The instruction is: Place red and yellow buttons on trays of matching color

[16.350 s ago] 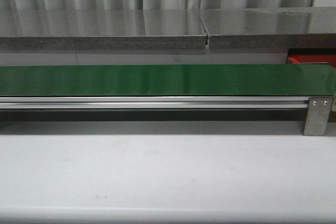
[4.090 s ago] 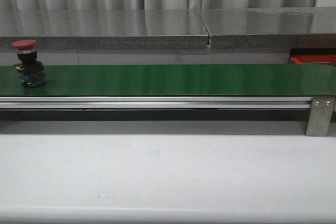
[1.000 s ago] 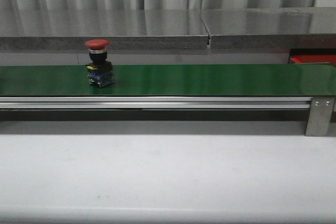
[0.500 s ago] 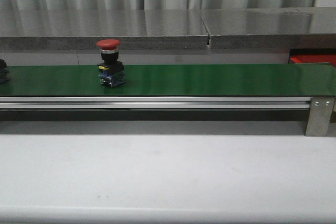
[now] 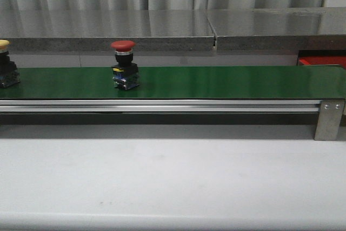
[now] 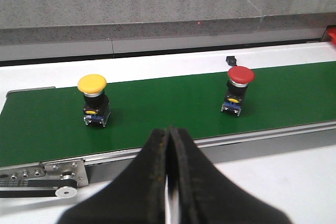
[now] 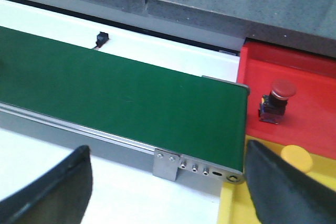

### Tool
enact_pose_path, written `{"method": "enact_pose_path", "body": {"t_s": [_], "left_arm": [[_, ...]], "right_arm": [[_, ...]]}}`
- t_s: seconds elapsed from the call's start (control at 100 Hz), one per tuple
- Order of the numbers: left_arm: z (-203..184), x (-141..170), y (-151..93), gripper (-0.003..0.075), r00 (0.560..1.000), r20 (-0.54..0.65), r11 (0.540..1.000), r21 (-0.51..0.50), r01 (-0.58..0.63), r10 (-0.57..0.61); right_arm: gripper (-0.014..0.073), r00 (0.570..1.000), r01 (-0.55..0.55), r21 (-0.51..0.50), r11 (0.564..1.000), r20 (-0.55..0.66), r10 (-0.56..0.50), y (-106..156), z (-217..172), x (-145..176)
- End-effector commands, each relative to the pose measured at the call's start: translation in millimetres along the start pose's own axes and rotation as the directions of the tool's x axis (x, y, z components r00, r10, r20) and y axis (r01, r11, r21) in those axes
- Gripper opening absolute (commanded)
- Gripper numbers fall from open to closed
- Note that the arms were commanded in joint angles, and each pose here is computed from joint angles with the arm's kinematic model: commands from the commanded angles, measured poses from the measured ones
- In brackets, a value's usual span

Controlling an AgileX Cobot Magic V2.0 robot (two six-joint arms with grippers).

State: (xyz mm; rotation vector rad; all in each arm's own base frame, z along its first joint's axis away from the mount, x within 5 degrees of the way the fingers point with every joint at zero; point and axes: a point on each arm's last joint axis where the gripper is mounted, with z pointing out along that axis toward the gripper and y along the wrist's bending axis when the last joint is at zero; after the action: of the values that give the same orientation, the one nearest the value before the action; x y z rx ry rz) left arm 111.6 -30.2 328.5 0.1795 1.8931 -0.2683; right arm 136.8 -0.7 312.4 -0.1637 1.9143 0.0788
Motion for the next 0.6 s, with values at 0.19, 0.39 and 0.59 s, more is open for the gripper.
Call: {"method": "enact_pose_path", "body": {"t_s": [0.19,0.39,0.59], "left_arm": [[-2.6,-15.2,-1.0,-0.0020,0.995,0.097,1.000,0.003,0.016,-0.016],[-2.6,-15.2,-1.0,-0.0020,0.995,0.097,1.000,0.003,0.016,-0.016],[-2.6,-15.2,-1.0,-0.0020,0.995,0.097,1.000,0.003,0.016,-0.016]], "right_arm": [[0.0622,1.000,-0.027,-0.045,0.999,0.012,0.028,-3.5,10.2,-24.1],[0.0622,0.996,0.027,-0.179,0.983,-0.076,-0.042,-2.4,52.3,-47.3],[0.0622,0.979,0.143,-0.309,0.940,-0.095,-0.180,11.5,107.9,-70.6]]}}
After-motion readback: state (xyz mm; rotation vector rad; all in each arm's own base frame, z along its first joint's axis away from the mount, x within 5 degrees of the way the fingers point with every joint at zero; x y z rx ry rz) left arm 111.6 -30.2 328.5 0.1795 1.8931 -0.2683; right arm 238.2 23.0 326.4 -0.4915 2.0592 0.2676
